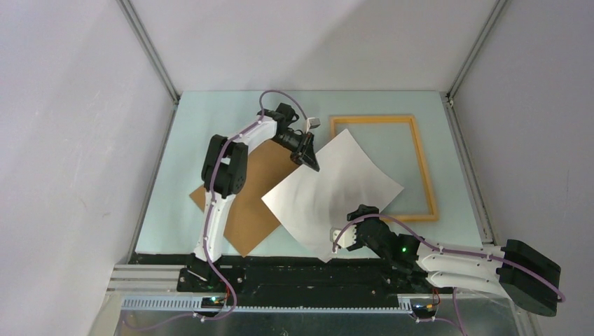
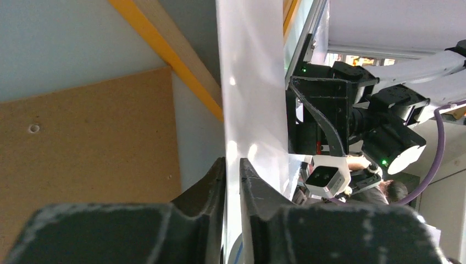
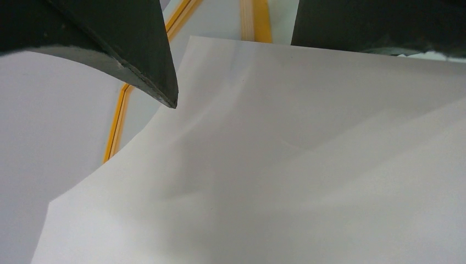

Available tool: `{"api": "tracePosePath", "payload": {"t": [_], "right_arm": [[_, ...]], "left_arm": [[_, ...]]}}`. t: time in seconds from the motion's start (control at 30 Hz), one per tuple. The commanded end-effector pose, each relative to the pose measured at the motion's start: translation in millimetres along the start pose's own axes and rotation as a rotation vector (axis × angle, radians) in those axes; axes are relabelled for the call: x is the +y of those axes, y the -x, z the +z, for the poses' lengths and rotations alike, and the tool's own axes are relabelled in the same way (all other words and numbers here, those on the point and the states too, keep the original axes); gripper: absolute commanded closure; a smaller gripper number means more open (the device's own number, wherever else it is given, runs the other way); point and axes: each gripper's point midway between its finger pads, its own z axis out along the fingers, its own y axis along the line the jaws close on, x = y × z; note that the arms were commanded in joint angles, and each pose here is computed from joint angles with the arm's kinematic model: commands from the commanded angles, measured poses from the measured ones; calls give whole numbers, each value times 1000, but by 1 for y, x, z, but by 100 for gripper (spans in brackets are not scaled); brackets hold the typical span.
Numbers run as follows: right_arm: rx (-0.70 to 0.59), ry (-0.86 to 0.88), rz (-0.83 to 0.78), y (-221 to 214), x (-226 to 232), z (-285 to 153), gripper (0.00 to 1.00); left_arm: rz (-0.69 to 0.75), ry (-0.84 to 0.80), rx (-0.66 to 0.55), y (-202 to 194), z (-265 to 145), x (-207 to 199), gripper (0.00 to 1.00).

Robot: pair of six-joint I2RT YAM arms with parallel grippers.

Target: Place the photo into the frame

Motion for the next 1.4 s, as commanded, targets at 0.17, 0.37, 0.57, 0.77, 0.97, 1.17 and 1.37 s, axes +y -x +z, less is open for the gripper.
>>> {"api": "tracePosePath", "payload": {"t": [0.17,0.37,0.57,0.77,0.97,1.17,1.37], "right_arm": [[37,28,16,-12,7,0,23],[62,-29,57,-19,-9,-2,18],[122,-91,157,-38,-34,-7,15],[222,-127,280,-67,-49,-18,13],[276,-104,393,-84,-57,-28,13],[265,-34,453,-83,-54,-34,6],[210,16,481,-69,-57,-41,4]], "left_arm": [[107,-14,-36,6,-15,-43,100],[119,24,-82,24,-28,-53,100],[128,85,-183,73,-43,-56,100],[85,87,-264,100,-51,-58,100],[21,40,-348,124,-62,-56,100],[17,7,-428,150,-66,-54,100],[-35,-1,-461,160,-58,-36,100]]}}
